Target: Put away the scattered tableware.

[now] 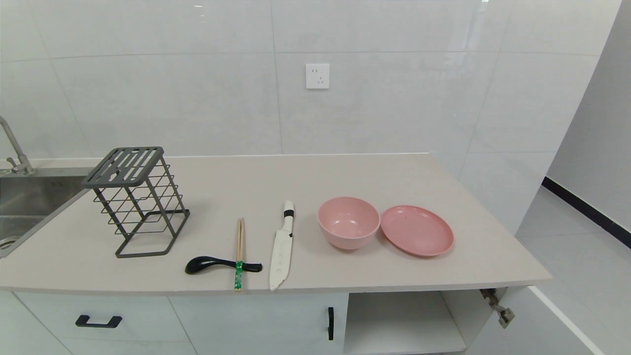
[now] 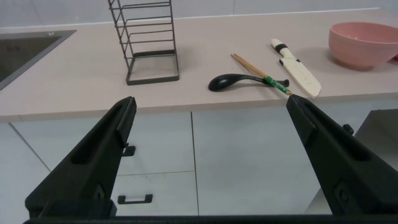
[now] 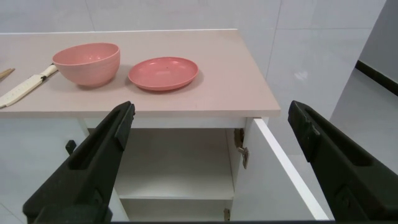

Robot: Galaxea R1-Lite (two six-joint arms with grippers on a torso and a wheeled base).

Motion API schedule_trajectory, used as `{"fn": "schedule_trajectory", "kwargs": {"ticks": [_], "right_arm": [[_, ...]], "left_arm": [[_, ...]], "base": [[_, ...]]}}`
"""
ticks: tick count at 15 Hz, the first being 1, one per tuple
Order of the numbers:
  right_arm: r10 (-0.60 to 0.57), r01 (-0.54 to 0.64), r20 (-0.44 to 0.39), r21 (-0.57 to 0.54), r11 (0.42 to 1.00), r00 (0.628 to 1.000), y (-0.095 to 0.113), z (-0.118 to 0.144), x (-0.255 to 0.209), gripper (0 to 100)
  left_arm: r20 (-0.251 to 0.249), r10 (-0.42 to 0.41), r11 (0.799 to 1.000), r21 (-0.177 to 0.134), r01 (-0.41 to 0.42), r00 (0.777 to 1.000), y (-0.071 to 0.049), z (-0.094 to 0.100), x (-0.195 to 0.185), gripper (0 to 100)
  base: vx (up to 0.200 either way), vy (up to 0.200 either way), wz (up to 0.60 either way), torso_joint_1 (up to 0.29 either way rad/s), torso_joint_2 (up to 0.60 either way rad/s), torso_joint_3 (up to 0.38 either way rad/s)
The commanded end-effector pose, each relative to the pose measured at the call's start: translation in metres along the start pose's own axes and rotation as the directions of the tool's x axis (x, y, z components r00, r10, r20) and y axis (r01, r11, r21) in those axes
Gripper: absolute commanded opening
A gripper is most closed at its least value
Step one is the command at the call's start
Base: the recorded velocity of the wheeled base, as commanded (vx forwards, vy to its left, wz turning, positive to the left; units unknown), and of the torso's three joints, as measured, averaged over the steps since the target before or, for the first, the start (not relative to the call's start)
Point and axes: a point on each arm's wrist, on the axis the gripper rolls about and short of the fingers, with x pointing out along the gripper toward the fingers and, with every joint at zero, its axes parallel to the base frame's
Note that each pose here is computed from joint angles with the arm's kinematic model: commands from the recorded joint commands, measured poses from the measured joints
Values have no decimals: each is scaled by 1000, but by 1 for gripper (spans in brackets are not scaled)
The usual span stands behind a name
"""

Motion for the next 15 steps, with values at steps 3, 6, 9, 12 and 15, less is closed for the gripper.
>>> {"fn": "schedule_trajectory", "kwargs": {"ticks": [3,6,9,12,15], "right_arm": [[0,0,1,0,1000,1000,0,0,0,100],[0,0,1,-2,1000,1000,0,0,0,100],[3,-3,1,-3,1000,1000,0,0,0,100],[1,-1,-2,-3,1000,1000,0,0,0,100],[3,-3,1,-18,1000,1000,0,0,0,100]], "left_arm": [[-2,0,1000,0,0,1000,0,0,0,100],[-2,0,1000,-2,0,1000,0,0,0,100],[-2,0,1000,0,0,1000,0,0,0,100],[0,0,1000,3,0,1000,0,0,0,100],[0,0,1000,0,0,1000,0,0,0,100]], "base": [[0,0,0,0,0,0],[0,0,0,0,0,0],[0,0,0,0,0,0],[0,0,0,0,0,0],[0,0,0,0,0,0]]}}
